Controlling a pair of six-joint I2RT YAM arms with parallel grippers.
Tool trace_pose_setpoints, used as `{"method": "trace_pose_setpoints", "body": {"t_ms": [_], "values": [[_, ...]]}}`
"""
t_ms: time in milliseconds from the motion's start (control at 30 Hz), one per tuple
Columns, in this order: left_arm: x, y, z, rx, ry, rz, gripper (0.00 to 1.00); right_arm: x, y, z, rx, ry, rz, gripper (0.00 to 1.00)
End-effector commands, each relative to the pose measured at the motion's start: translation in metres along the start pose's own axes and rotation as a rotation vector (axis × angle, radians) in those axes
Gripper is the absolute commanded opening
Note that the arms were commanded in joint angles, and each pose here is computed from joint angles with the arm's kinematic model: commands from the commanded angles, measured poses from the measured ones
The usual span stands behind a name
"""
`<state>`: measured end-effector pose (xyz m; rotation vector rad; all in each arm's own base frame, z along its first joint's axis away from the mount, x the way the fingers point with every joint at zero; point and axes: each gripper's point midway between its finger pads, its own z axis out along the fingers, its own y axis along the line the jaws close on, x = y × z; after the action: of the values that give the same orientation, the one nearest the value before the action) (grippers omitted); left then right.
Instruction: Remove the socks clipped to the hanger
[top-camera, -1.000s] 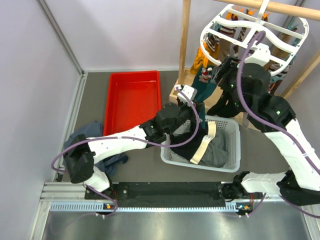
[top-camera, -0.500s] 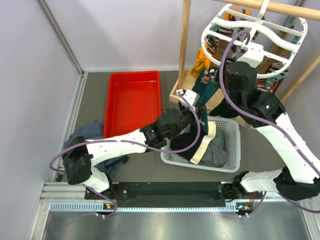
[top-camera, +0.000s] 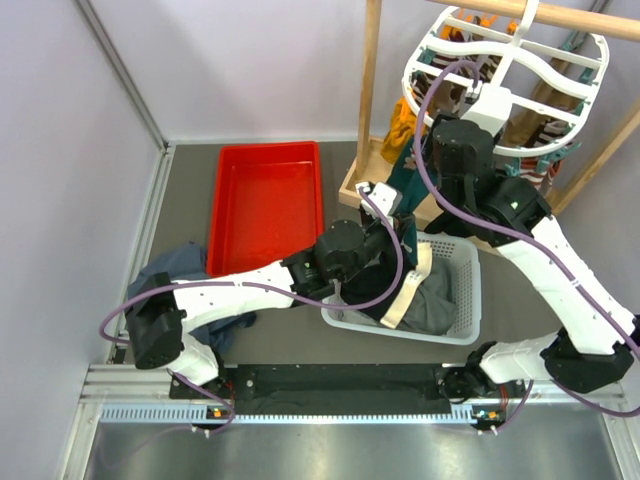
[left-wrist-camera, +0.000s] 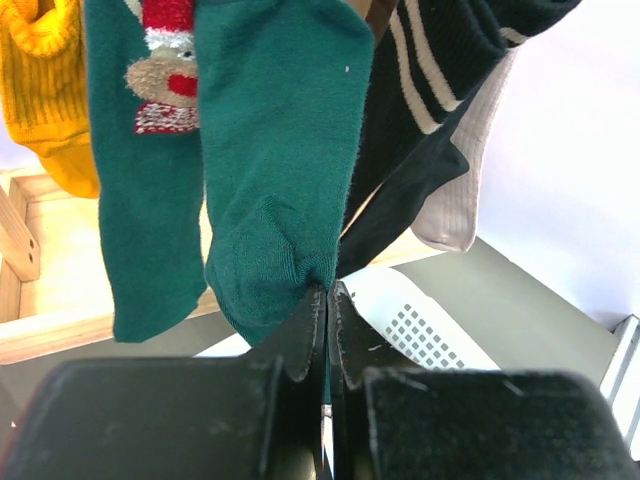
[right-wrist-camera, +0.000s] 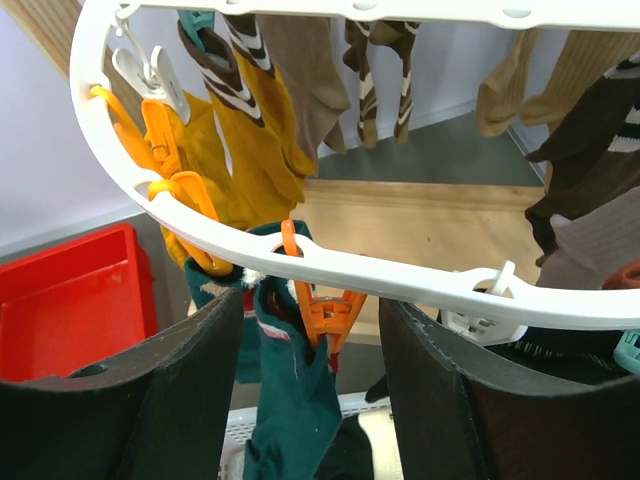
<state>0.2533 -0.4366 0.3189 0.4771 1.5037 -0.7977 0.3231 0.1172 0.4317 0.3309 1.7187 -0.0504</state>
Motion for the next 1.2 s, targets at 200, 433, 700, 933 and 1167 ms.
{"method": "trace_pose_setpoints", "body": {"t_ms": [200, 433, 700, 933, 1167], "values": [[-0.041, -0.007, -0.008, 0.015, -0.1, -0.028, 0.0, -0.012, 0.001, 0.011, -0.027, -0.049, 0.077, 0.48], [-0.036, -0.006, -0.006, 0.008, -0.091, -0.032, 0.0, -0.021, -0.014, 0.005, 0.021, -0.08, 0.067, 0.06], [-0.028, 0.002, -0.01, -0.03, -0.077, -0.038, 0.0, -0.026, -0.02, 0.001, 0.012, -0.106, 0.063, 0.0], [-0.025, 0.031, -0.025, -0.155, -0.063, -0.036, 0.0, -0.025, -0.022, -0.003, -0.018, -0.1, 0.046, 0.0], [-0.03, 0.113, -0.062, -0.45, -0.026, -0.071, 0.0, -0.011, -0.021, -0.011, -0.098, -0.061, 0.01, 0.0]]}}
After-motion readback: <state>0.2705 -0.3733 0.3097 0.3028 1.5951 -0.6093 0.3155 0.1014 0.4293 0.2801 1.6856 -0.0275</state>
